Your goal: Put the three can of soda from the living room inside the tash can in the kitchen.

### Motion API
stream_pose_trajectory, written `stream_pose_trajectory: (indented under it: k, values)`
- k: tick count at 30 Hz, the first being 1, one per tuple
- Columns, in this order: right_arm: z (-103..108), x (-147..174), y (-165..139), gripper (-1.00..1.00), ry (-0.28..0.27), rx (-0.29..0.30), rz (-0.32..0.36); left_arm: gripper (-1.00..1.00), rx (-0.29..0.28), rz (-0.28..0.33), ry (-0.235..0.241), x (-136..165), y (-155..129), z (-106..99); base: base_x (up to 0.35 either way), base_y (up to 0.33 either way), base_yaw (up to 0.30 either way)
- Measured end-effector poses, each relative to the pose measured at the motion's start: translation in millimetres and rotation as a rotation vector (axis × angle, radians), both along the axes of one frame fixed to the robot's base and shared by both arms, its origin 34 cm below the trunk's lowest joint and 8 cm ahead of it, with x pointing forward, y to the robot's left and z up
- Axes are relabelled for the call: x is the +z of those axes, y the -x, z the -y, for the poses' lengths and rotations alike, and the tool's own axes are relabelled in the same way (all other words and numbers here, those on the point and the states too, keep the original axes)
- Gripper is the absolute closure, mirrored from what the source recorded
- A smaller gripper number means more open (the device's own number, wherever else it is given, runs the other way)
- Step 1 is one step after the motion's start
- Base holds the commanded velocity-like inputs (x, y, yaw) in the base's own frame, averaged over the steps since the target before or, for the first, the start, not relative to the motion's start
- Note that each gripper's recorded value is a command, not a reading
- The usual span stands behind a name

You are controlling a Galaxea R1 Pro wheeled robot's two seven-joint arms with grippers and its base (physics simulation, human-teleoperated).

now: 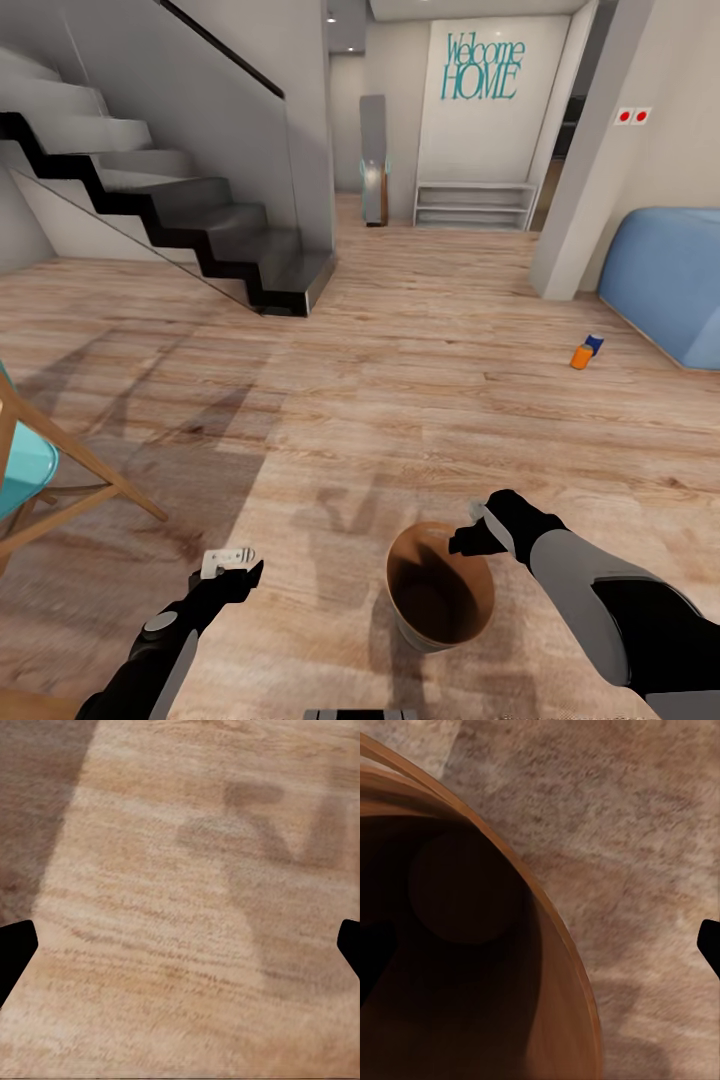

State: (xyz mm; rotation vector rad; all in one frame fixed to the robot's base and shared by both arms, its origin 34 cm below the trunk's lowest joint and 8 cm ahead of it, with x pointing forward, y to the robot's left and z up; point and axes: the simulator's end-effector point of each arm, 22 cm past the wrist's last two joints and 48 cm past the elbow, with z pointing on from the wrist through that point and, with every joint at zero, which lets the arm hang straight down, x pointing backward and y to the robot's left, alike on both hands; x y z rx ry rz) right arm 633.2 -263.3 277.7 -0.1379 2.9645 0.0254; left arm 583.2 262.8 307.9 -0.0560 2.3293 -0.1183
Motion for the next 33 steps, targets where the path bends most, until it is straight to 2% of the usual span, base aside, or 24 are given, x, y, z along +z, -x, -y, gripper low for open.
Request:
stream_pose_trajectory:
  k: [5,18,24,31,33]
  values:
    - [0.1,-11.8,4.8,-1.0,0.0,0.0,-0.021,-1.0,0.0,-0.02,0.0,-10.7,4.1,0.1,0.0,0.0,0.0]
    - [1.3,-12.3,5.5,-1.0,0.001,-0.001,-0.021,-1.0,0.0,-0.02,0.0,-10.7,4.1,0.2,0.0,0.0,0.0]
    - [2.1,-29.1,15.9,-1.0,0.002,-0.002,-0.052,-1.0,0.0,-0.045,0.0,-23.5,9.3,0.0,0.0,0.0,0.0]
    - [5.7,-36.2,27.1,-1.0,0.004,-0.005,-0.067,-1.0,0.001,-0.045,0.0,-23.5,9.3,-0.1,0.0,0.0,0.0]
    - [12.2,-37.8,30.0,-1.0,0.012,-0.008,-0.071,-1.0,0.001,-0.045,0.0,-23.4,9.2,-0.1,0.0,0.0,0.0]
